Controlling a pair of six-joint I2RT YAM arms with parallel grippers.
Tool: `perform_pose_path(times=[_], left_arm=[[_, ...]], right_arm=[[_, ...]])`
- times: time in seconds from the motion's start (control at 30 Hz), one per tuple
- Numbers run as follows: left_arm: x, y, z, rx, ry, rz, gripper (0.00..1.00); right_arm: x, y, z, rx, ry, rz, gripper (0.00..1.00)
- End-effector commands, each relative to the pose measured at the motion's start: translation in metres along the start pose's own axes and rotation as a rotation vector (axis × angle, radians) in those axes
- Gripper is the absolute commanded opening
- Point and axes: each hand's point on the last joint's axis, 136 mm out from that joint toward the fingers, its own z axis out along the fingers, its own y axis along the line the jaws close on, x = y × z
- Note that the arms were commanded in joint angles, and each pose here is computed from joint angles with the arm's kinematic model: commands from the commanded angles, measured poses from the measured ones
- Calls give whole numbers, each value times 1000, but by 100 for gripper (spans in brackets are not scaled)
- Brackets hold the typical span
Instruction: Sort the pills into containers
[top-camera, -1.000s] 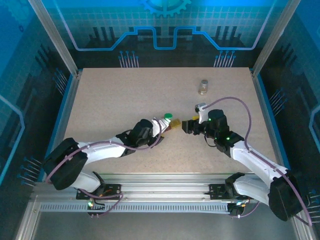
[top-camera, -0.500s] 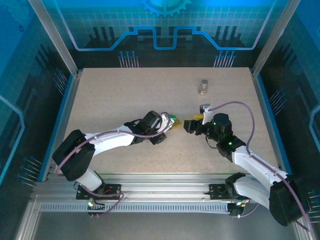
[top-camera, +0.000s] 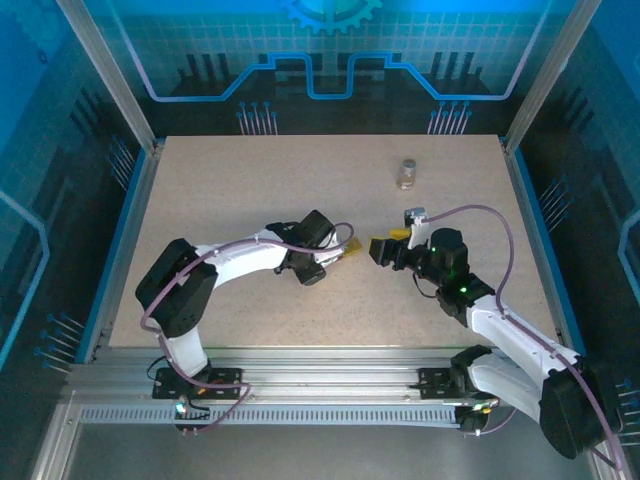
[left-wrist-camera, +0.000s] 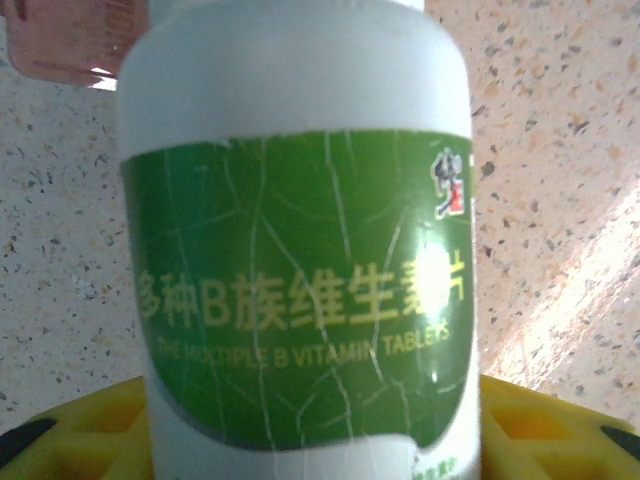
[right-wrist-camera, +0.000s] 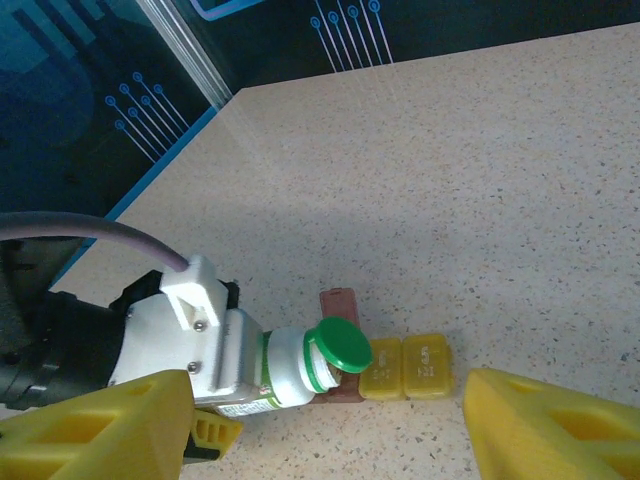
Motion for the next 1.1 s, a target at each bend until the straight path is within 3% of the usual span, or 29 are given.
perform_pose_path(times=[0.0, 0.2, 0.57, 1.07], left_arm=[[6, 6, -4, -10, 78, 59, 0], [12, 9, -8, -8, 170, 93, 0], [13, 18, -19, -37, 238, 181, 0], [-16, 18, -26, -57, 179, 155, 0]], right_arm=[[-9, 2, -5, -18, -43, 6, 73], [-11, 4, -7, -27, -48, 6, 73], [-14, 7, -11, -37, -61, 8, 73], [-16, 10, -14, -48, -73, 12, 73]])
